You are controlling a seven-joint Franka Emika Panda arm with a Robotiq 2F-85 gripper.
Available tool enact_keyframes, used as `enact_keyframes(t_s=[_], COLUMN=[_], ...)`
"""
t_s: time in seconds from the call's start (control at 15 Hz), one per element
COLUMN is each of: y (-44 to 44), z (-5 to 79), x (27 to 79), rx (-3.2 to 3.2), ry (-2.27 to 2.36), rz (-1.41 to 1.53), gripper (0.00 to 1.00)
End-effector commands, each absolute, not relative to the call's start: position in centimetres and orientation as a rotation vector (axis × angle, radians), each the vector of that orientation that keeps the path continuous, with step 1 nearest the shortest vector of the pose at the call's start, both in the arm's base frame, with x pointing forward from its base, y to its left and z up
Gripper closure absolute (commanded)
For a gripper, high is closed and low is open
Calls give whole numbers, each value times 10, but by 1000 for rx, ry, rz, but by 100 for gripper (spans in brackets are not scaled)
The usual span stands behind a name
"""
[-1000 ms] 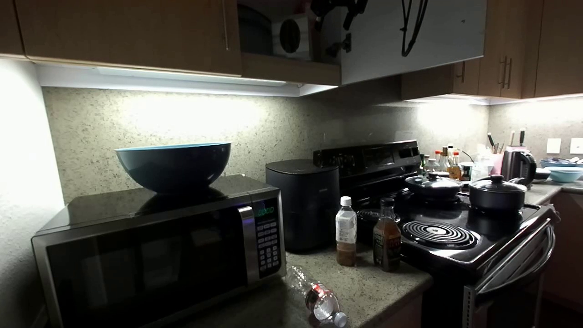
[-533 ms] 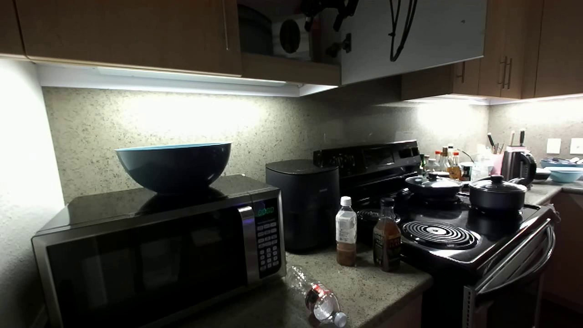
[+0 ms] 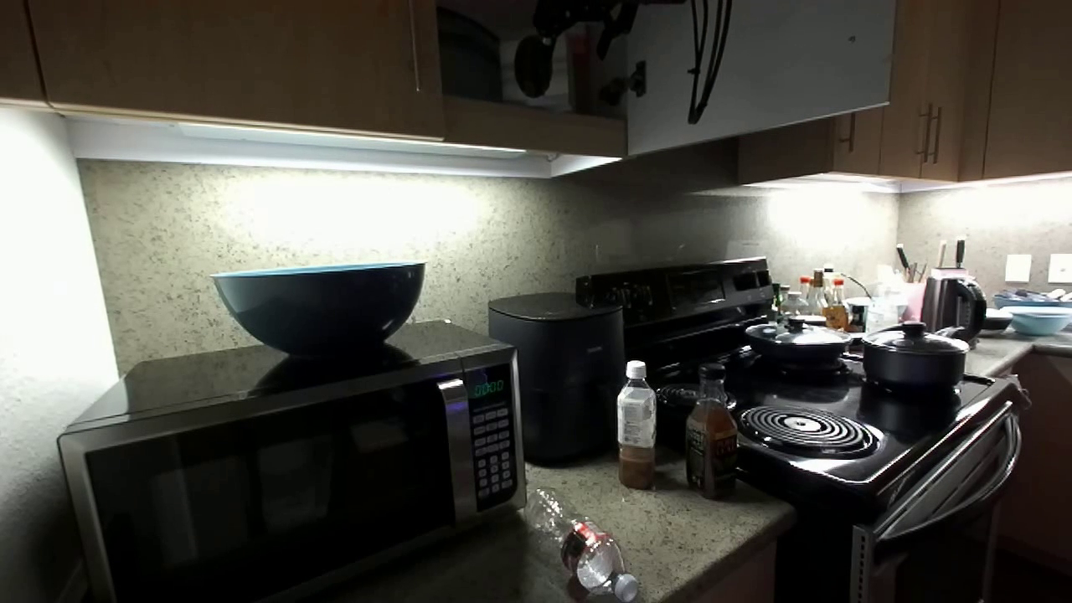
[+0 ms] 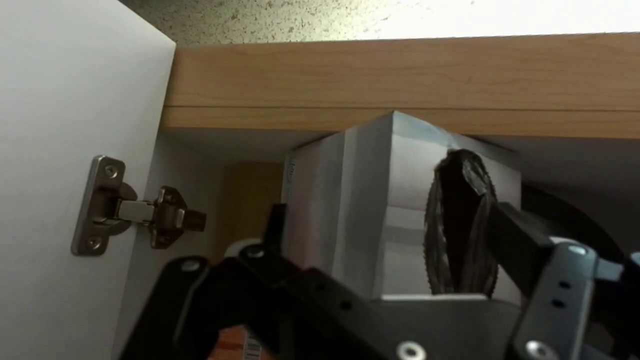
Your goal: Remove the tissue box from the open upper cabinet
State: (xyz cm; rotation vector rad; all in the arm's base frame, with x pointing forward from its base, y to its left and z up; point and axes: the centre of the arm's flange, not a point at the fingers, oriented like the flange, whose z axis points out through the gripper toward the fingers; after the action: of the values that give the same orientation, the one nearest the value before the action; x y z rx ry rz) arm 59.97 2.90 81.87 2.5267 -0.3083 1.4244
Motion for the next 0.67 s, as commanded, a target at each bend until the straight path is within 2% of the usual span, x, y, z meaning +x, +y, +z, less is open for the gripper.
enact_keyframes(t_s=[0.0,0.53,0.6], y=[30,26,25], z=[815,795,794], x=[605,646,650], rx=[2518,2507,2501], ry=[-290,-274,-276], rz=[1434,1400,1400], gripper=[0,0,5])
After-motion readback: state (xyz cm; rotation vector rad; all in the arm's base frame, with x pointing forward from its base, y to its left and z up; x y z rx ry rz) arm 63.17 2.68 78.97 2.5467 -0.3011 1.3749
